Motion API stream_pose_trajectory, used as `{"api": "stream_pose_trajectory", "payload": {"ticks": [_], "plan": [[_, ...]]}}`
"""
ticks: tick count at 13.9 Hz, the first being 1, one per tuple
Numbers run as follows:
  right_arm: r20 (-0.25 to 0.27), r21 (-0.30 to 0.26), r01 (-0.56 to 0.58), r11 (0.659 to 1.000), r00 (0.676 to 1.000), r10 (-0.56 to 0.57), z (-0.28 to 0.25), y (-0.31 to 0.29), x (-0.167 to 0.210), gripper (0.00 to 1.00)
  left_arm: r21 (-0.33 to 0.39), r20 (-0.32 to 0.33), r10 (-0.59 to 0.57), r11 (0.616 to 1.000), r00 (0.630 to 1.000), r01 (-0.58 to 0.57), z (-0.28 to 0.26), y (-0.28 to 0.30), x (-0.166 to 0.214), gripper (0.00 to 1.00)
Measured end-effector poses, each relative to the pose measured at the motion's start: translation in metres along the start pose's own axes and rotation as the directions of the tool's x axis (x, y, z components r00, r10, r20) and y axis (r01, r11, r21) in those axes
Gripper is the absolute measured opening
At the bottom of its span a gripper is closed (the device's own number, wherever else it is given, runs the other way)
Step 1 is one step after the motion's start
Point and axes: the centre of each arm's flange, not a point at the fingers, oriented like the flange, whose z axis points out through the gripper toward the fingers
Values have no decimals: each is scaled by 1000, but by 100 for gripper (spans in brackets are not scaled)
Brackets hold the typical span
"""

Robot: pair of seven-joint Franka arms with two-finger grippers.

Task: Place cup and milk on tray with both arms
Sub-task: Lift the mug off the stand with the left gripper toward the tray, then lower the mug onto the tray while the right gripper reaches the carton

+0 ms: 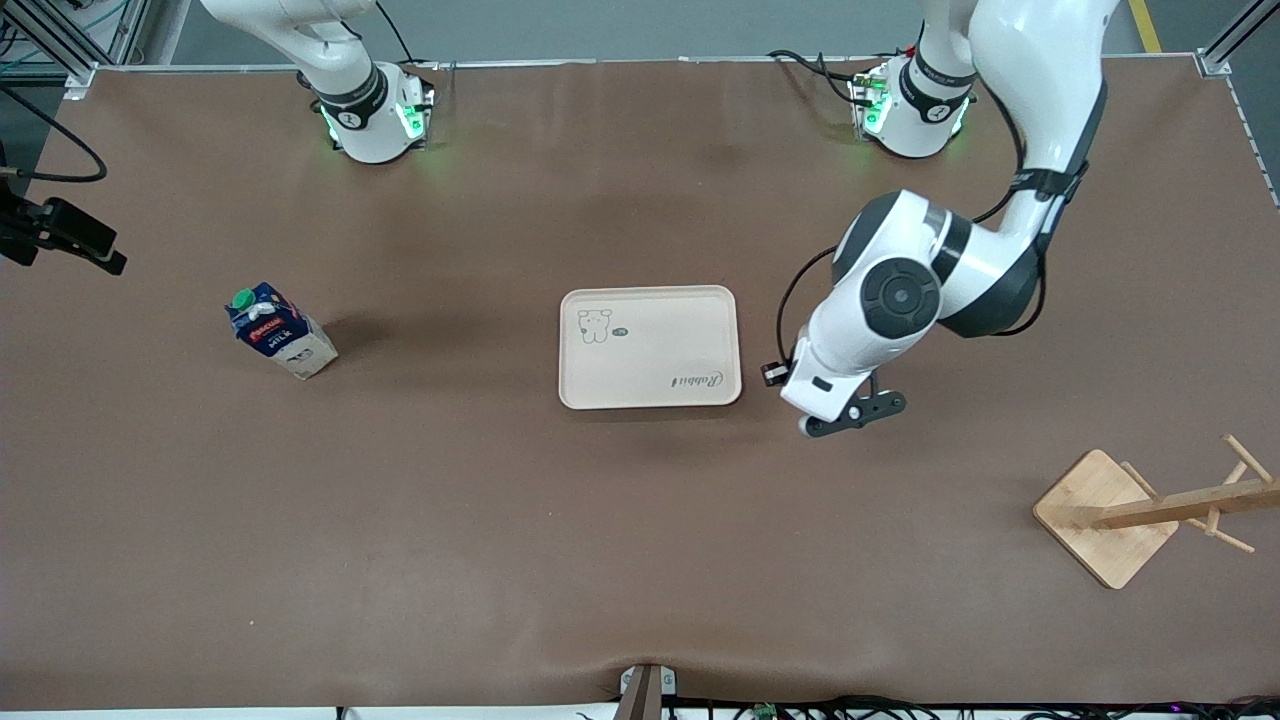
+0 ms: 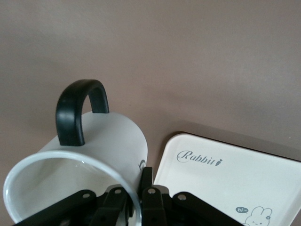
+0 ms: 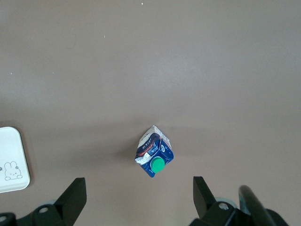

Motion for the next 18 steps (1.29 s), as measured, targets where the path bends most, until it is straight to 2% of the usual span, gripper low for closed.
{"api": "stream_pose_trajectory", "payload": {"ticks": [4,10,14,18], "plan": [[16,-13,0,1000,1000,1,34,-4,26,100,29,39,-13,1000,999,11,36,29,-20,7],[114,-32,8,999,994,-4,86,-13,45,100,64,64,-120,991,991,116,78,79,-58,7],[115,-32,7,999,993,-3,87,-13,45,100,85,75,-87,993,993,81,96,100,-86,7],[137,-38,-15,999,990,20,100,-3,50,100,96,91,-89,992,992,80,122,101,-86,7]]}}
